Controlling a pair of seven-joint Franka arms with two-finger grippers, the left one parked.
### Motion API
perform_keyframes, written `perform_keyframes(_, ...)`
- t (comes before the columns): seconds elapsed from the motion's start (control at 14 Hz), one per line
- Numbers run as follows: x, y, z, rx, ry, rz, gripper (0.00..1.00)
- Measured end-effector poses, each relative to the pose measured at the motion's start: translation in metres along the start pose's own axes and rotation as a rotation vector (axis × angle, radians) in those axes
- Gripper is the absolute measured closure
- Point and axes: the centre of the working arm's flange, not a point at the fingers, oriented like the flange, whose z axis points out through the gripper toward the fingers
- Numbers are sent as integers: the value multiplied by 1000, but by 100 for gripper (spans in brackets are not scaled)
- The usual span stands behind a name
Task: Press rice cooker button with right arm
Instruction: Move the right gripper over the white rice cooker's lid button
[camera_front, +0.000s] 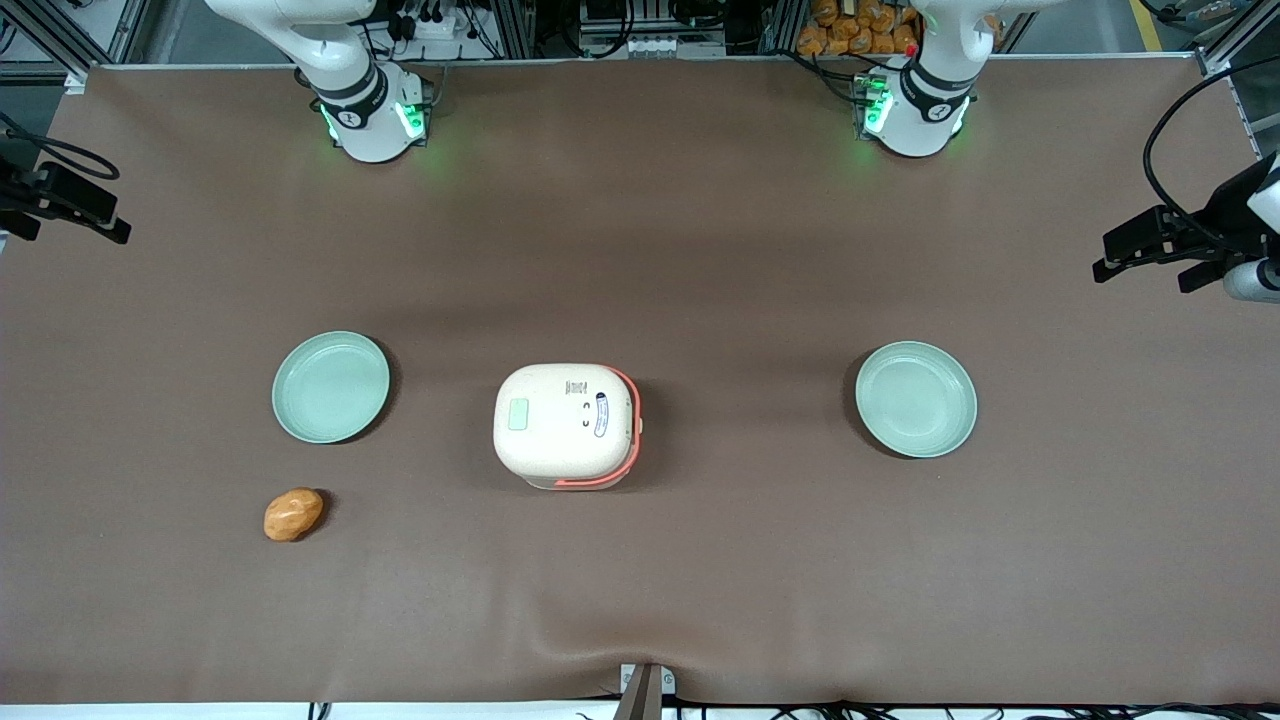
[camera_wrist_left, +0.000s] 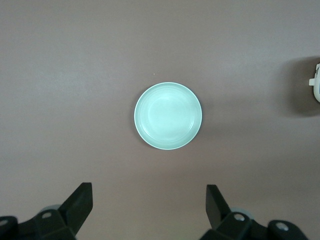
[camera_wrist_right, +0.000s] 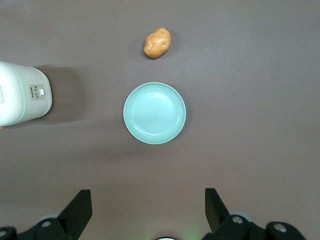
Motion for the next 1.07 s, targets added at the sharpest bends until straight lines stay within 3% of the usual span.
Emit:
perform_keyframes(0.5, 0, -14, 6, 12, -23, -26, 0)
perform_keyframes(0.79, 29, -80, 65, 54, -121, -101, 0)
perform_keyframes(1.07, 58, -148, 124, 96, -141, -134, 0)
